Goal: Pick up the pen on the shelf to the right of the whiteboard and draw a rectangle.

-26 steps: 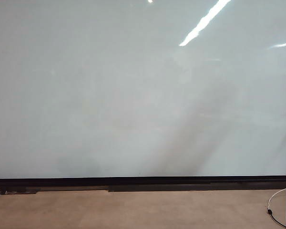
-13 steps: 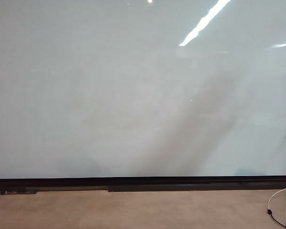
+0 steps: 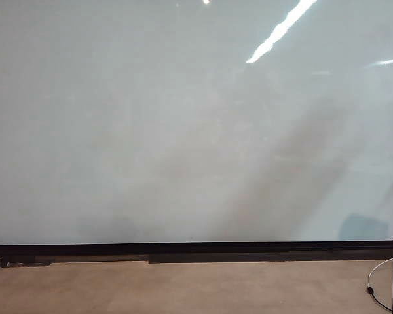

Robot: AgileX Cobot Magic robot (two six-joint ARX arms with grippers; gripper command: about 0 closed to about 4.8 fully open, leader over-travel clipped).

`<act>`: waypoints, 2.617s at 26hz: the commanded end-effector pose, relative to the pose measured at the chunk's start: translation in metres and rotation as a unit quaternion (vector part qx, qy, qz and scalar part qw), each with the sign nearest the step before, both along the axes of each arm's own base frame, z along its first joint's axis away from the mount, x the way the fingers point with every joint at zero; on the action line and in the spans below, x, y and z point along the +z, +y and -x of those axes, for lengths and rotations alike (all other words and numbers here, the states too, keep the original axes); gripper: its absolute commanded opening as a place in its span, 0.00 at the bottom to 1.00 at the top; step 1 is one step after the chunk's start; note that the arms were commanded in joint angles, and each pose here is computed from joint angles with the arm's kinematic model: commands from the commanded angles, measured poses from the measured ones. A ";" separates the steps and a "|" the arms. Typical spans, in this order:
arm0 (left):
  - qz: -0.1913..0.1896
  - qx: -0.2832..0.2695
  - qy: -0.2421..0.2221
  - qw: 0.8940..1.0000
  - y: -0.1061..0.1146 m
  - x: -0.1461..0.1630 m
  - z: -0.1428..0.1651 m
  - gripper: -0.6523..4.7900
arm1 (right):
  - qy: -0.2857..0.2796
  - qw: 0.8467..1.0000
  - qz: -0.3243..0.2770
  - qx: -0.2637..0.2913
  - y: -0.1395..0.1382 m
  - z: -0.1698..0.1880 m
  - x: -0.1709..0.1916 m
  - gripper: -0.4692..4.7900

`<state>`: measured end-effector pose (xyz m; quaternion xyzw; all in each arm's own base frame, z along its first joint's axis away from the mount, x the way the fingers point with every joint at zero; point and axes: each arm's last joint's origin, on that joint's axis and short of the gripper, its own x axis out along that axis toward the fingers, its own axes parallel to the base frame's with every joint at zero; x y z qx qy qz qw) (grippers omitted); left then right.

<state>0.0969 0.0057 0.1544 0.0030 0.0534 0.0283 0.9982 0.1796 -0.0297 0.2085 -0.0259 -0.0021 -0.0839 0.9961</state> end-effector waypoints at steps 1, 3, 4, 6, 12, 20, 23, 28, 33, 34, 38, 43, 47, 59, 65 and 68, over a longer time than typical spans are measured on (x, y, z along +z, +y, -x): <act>-0.001 0.002 -0.007 1.000 0.000 0.002 0.000 0.11 | -0.018 1.000 0.005 0.004 -0.009 -0.003 0.002 0.34; -0.001 0.001 -0.007 1.000 0.000 0.002 0.000 0.11 | -0.020 1.000 0.004 0.008 -0.014 -0.005 0.000 0.39; -0.001 0.002 -0.007 1.000 0.000 0.002 0.000 0.11 | -0.020 1.000 0.002 0.010 -0.017 -0.006 -0.001 0.40; -0.001 0.002 -0.007 1.000 0.000 0.002 0.000 0.11 | -0.019 1.000 -0.006 0.016 -0.024 -0.011 -0.005 0.40; -0.001 0.002 -0.007 1.000 0.000 0.002 0.000 0.11 | -0.022 0.999 -0.018 0.027 -0.035 -0.021 -0.016 0.40; -0.001 0.001 -0.007 1.000 0.000 0.002 0.000 0.11 | -0.015 0.997 -0.023 0.067 -0.042 -0.049 -0.029 0.43; -0.001 0.001 -0.007 1.000 0.000 0.002 0.000 0.11 | -0.011 0.997 -0.026 0.072 -0.047 -0.062 -0.033 0.51; -0.001 0.001 -0.007 1.000 0.000 0.002 0.000 0.11 | -0.009 0.997 -0.021 0.070 -0.052 -0.074 -0.037 0.53; -0.001 0.000 -0.007 1.000 0.000 0.002 0.000 0.11 | -0.006 0.997 -0.026 0.070 -0.064 -0.082 -0.044 0.54; -0.001 0.001 -0.007 1.000 0.000 0.002 0.000 0.11 | -0.007 0.997 -0.026 0.072 -0.066 -0.083 -0.045 0.53; -0.001 0.001 -0.007 1.000 0.000 0.002 0.000 0.11 | -0.021 0.996 -0.033 0.081 -0.075 -0.086 -0.051 0.53; -0.001 0.000 -0.007 1.000 0.000 0.002 0.000 0.11 | -0.019 0.993 -0.040 0.107 -0.085 -0.097 -0.058 0.53; -0.001 0.000 -0.007 1.000 0.000 0.002 0.000 0.11 | -0.016 0.993 -0.044 0.113 -0.090 -0.109 -0.063 0.53; -0.001 0.001 -0.007 1.000 0.000 0.002 0.000 0.11 | -0.019 0.989 -0.040 0.139 -0.097 -0.128 -0.067 0.53; -0.001 0.001 -0.007 1.000 0.000 0.002 0.000 0.11 | -0.022 0.987 -0.040 0.153 -0.101 -0.139 -0.069 0.53; -0.001 0.000 -0.007 1.000 0.000 0.002 0.000 0.11 | -0.022 0.986 -0.043 0.159 -0.102 -0.142 -0.069 0.53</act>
